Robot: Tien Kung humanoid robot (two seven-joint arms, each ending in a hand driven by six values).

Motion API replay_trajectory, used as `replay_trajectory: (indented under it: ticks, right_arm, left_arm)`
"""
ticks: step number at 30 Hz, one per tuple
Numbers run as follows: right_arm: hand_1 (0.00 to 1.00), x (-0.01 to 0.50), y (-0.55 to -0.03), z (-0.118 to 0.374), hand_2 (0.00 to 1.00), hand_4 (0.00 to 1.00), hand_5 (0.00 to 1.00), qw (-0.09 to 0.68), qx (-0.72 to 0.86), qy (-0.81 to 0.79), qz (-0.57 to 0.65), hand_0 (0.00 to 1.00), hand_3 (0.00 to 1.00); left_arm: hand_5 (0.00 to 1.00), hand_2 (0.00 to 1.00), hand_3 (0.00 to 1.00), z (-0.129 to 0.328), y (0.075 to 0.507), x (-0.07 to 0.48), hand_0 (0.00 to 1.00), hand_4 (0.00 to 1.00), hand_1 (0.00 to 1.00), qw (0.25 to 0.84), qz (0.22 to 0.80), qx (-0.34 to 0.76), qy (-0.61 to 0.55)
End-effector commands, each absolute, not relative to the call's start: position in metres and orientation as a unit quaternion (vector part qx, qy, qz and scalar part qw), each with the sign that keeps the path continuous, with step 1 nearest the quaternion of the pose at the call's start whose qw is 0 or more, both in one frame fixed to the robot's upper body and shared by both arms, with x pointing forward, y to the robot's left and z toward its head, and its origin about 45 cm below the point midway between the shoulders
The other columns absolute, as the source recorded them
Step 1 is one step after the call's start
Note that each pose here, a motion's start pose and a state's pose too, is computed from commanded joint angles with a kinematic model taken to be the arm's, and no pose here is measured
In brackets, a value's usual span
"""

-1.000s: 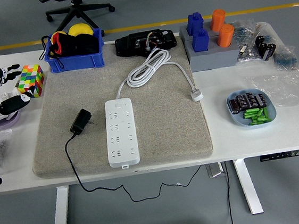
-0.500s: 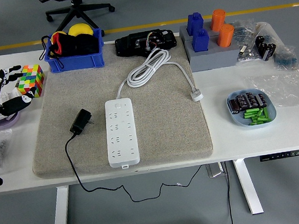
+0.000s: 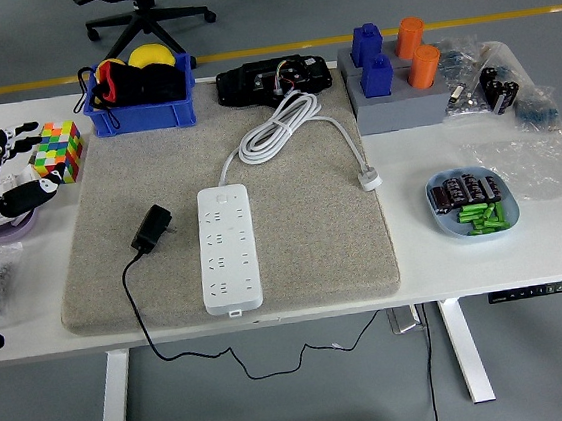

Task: Pull the plug out,throw it away,press the button

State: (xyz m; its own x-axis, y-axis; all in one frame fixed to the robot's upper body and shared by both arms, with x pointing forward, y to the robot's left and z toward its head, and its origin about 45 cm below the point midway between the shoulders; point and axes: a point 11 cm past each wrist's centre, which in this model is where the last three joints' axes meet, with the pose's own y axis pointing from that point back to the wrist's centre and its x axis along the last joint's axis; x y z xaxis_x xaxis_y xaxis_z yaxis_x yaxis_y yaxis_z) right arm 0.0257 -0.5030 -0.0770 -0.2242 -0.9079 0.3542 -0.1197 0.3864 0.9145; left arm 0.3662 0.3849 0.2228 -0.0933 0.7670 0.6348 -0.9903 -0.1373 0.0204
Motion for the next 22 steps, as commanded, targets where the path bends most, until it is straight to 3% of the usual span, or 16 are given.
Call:
replay_trajectory:
  ticks: [22]
  right_arm:
    - [0.679, 0.026, -0.504, -0.077, 0.660, 0.738, 0.589, 0.499, 0.386, -0.666, -0.398, 0.728, 0.642]
  left_arm:
    - [0.119, 0.763, 0.828, 0.227, 0.385, 0.369, 0.852, 0.691, 0.804, 0.621, 0.706, 0.260, -0.219]
